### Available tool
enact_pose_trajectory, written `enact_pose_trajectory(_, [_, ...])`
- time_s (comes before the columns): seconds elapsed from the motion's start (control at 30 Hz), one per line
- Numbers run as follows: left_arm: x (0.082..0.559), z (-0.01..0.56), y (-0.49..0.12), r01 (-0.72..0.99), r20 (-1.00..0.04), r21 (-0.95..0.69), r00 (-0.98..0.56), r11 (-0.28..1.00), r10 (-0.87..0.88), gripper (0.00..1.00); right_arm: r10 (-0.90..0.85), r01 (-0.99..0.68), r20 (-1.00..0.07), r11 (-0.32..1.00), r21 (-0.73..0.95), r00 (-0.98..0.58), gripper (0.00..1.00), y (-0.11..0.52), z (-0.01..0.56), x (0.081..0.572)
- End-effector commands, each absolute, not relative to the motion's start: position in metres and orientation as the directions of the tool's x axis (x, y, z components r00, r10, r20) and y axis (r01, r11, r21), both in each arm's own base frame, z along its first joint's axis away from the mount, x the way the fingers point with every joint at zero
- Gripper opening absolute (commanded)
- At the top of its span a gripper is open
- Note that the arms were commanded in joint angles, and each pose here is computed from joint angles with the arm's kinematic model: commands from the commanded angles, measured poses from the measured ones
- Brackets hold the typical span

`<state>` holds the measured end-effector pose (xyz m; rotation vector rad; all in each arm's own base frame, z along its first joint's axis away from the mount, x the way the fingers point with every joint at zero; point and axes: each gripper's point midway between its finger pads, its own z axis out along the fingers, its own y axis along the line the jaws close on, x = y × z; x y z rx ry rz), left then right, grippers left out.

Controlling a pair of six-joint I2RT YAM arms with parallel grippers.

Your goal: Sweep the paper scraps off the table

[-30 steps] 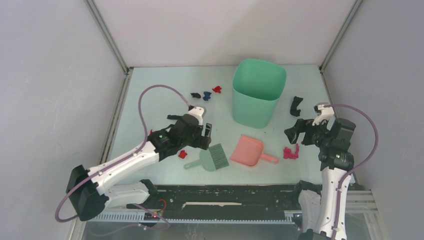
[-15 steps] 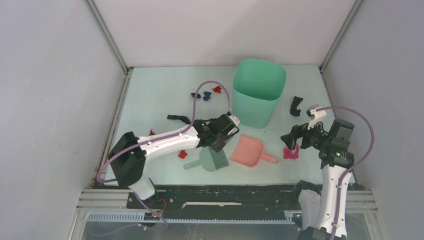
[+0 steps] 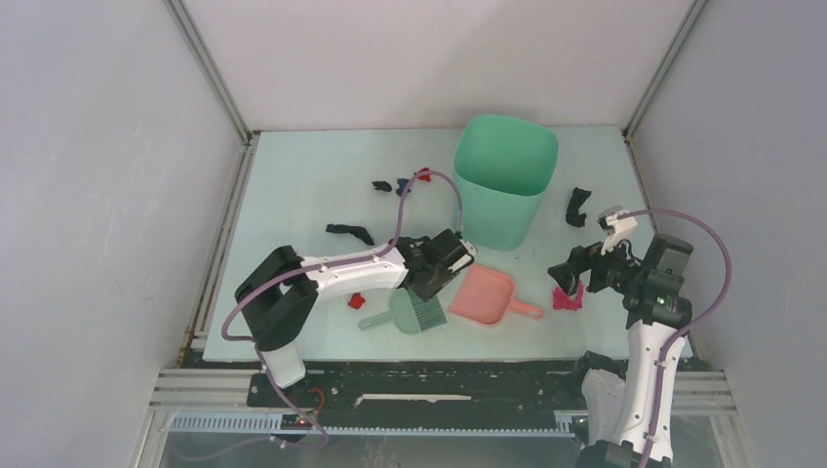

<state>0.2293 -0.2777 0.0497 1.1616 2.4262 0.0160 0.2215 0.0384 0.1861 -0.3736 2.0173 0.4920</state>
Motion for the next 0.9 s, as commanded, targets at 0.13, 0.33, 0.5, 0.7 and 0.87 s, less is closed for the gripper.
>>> enact_pose_trajectory(0.13, [0.237, 0.026, -0.294, 0.772, -0.381, 0.191, -0.511, 0.607, 0.77, 0.39, -0.053, -0.476, -0.894, 0.859, 0.186, -0.445, 0.99, 0.038, 0.189, 0.218])
enact_pose_trajectory(0.33, [0.238, 0.014, -0.287, 0.763, -0.341, 0.219, -0.524, 0.608, 0.781, 0.25, -0.05, -0.481, -0.894, 0.855, 0.192, -0.446, 0.99, 0.038, 0.189, 0.216])
enact_pose_trajectory(0.5, [0.238, 0.023, -0.286, 0.76, -0.344, 0.218, -0.527, 0.612, 0.777, 0.0, -0.054, -0.483, -0.895, 0.855, 0.187, -0.442, 0.99, 0.038, 0.19, 0.216])
enact_pose_trajectory(0.7, [0.241, 0.067, -0.28, 0.713, -0.42, 0.236, -0.538, 0.66, 0.731, 0.0, -0.056, -0.488, -0.897, 0.853, 0.185, -0.438, 0.99, 0.038, 0.19, 0.215])
enact_pose_trajectory(0.87, [0.245, 0.103, -0.269, 0.64, -0.49, 0.236, -0.571, 0.731, 0.659, 0.0, -0.056, -0.486, -0.898, 0.854, 0.183, -0.437, 0.99, 0.038, 0.19, 0.215])
